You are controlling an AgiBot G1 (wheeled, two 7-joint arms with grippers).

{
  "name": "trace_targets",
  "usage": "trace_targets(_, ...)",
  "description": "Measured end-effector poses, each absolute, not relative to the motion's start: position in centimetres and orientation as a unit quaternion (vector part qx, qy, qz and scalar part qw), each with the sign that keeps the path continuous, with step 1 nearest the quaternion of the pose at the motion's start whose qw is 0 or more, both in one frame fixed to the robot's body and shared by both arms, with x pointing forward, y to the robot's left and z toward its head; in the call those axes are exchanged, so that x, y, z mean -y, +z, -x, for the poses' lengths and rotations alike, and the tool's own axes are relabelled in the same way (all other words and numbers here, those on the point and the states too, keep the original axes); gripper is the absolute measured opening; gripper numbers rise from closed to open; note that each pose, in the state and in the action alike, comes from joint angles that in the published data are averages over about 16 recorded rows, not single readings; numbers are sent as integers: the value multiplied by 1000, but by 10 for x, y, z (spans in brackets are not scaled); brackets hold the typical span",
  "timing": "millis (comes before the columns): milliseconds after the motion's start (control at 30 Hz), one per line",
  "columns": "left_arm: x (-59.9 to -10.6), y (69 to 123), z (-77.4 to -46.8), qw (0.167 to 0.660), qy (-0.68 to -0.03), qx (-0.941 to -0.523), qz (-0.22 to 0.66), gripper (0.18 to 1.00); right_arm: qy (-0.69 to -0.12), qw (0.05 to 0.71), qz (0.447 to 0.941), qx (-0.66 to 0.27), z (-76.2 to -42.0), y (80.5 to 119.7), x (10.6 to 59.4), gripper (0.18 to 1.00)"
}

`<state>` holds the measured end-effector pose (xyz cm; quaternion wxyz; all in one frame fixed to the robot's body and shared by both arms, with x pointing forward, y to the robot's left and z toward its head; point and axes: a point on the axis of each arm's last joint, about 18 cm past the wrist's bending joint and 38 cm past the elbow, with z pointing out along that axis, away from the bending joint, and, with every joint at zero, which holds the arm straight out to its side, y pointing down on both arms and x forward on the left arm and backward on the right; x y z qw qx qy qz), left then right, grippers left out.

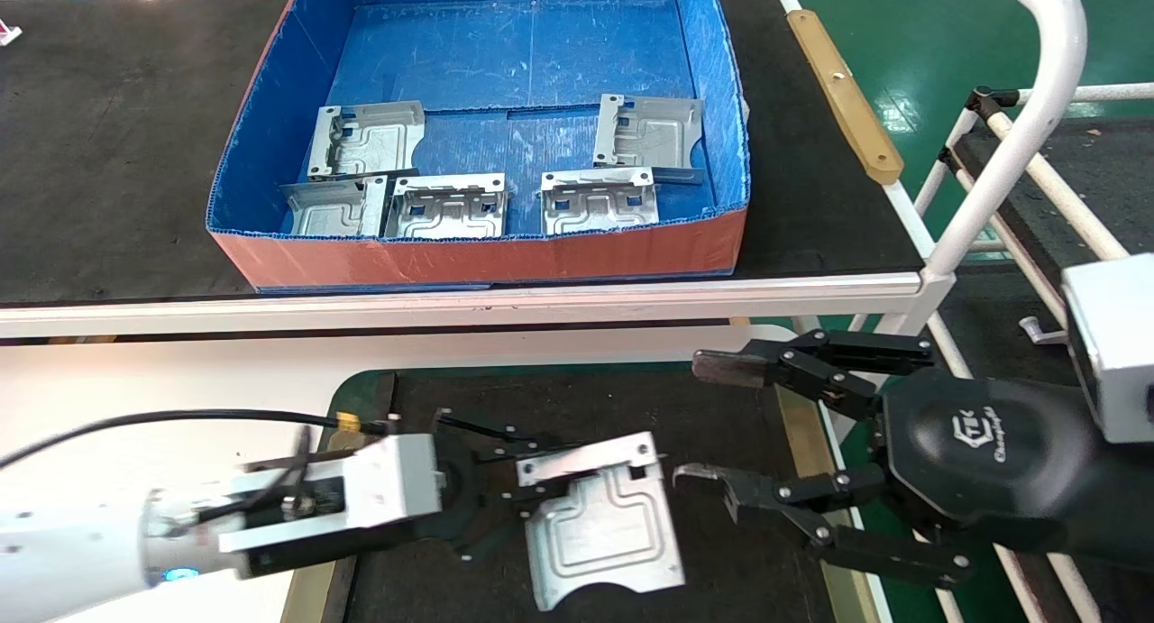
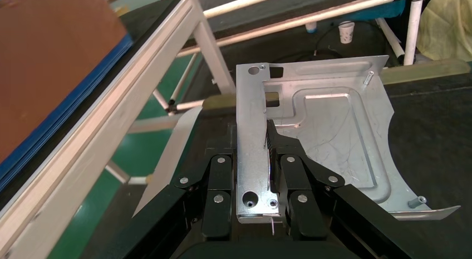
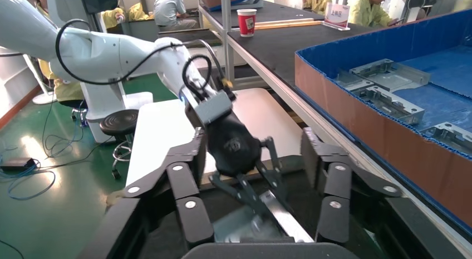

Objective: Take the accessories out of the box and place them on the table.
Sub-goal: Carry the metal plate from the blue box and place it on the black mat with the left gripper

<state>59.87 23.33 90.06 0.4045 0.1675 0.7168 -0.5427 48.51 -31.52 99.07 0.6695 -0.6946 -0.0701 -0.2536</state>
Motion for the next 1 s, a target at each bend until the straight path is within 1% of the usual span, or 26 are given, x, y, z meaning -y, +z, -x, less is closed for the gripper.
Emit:
trace_targets(300, -188, 879, -627, 401, -532, -720, -191, 275, -254, 670, 695, 70, -485, 991, 315, 736)
trace_targets(500, -161, 870, -651, 404, -522, -724, -199, 275, -254, 670, 695, 70, -485, 991, 315, 854)
trace_targets(700, -138, 864, -675, 411, -510, -729, -198, 275, -254, 670, 695, 70, -485, 991, 315, 933)
trace_targets(900, -124, 860, -691, 421, -494, -736, -194, 275, -254, 670, 695, 70, -485, 991, 315, 980)
trace_targets(1000, -121, 858, -697, 428, -484, -739, -190, 275, -254, 670, 695, 70, -485, 991, 315, 989)
